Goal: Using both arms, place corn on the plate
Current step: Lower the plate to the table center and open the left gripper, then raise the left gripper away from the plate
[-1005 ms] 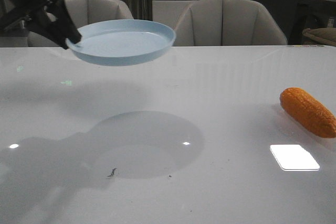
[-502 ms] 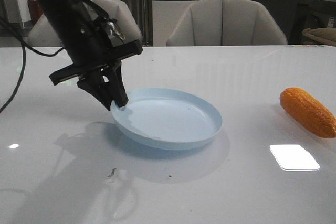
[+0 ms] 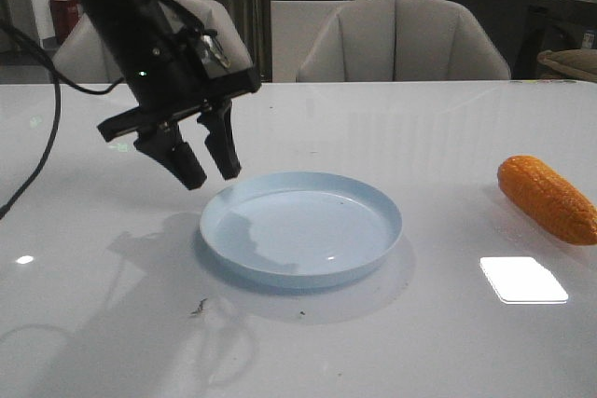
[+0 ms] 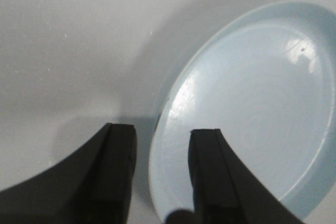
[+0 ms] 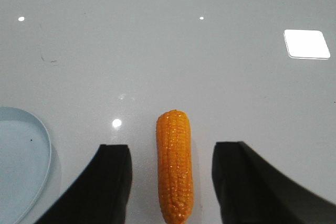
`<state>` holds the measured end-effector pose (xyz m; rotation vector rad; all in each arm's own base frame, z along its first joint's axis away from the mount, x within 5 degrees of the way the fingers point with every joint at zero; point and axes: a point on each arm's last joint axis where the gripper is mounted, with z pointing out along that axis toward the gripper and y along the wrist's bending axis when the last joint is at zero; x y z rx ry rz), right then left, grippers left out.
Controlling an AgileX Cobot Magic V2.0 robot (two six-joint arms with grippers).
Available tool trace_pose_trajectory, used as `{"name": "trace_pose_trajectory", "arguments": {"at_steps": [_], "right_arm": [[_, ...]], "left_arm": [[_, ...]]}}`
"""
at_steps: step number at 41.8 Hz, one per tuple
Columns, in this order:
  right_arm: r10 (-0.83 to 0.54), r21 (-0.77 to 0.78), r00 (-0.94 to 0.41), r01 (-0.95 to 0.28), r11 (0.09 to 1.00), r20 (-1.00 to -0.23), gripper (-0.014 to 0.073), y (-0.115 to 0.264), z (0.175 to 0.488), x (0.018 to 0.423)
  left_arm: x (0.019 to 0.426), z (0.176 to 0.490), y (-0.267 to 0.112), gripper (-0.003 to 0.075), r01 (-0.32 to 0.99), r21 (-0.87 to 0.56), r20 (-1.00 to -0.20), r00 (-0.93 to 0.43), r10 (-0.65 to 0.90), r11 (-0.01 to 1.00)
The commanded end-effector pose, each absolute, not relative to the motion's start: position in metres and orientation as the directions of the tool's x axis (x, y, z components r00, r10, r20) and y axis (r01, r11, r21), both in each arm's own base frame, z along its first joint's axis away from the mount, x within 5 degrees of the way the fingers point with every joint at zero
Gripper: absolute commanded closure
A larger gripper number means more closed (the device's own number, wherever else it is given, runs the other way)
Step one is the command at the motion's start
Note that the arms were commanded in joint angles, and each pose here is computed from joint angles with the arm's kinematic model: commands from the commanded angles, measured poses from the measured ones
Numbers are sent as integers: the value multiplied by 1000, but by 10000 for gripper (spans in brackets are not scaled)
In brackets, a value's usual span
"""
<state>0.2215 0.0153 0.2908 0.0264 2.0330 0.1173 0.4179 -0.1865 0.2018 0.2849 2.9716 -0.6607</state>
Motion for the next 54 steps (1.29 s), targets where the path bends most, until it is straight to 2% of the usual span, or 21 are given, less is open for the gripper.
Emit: {"name": "trace_pose_trajectory", "arguments": {"at_steps": [1,6,13,18,25,30,33,39,41,44,49,54], "right_arm": [[68,86,-339,-39,996,-938,141,15,312,225],[69,87,-341,-39,995,-938,141,15,312,225],[68,87,-347,-39,995,-935,141,15,311,224],[66,87,-371,-39,995,-926,141,15,309,223],[62,87,-424,-40,995,-903,141,15,304,221],[61,89,-456,-41,995,-888,141,16,301,220],[58,89,-480,-41,995,-875,141,16,299,219],[52,90,-540,-46,995,-840,136,17,304,220],[46,88,-555,-48,995,-831,125,17,308,224],[39,85,-580,-53,995,-814,76,18,317,235],[28,83,-636,-57,995,-771,-24,21,328,266],[-4,53,-689,-61,997,-725,-30,22,324,306]], "left_arm": [[424,264,-178,382,241,-456,-259,-957,131,856],[431,306,-164,392,293,-416,-384,-915,125,861],[421,362,-138,392,328,-198,-547,-819,173,924],[396,406,-119,392,314,-64,-629,-750,206,947],[352,472,-99,392,284,19,-815,-551,179,959],[320,490,-82,392,251,24,-892,-432,134,968],[299,484,-68,392,220,15,-912,-397,103,975],[262,424,-42,392,150,-8,-907,-418,56,989],[245,413,-36,392,136,-14,-920,-389,41,991],[223,389,-29,392,121,-28,-929,-369,19,992],[190,370,-24,392,118,-32,-937,-350,11,992],[169,356,-22,392,118,-35,-917,-398,15,992]]}}
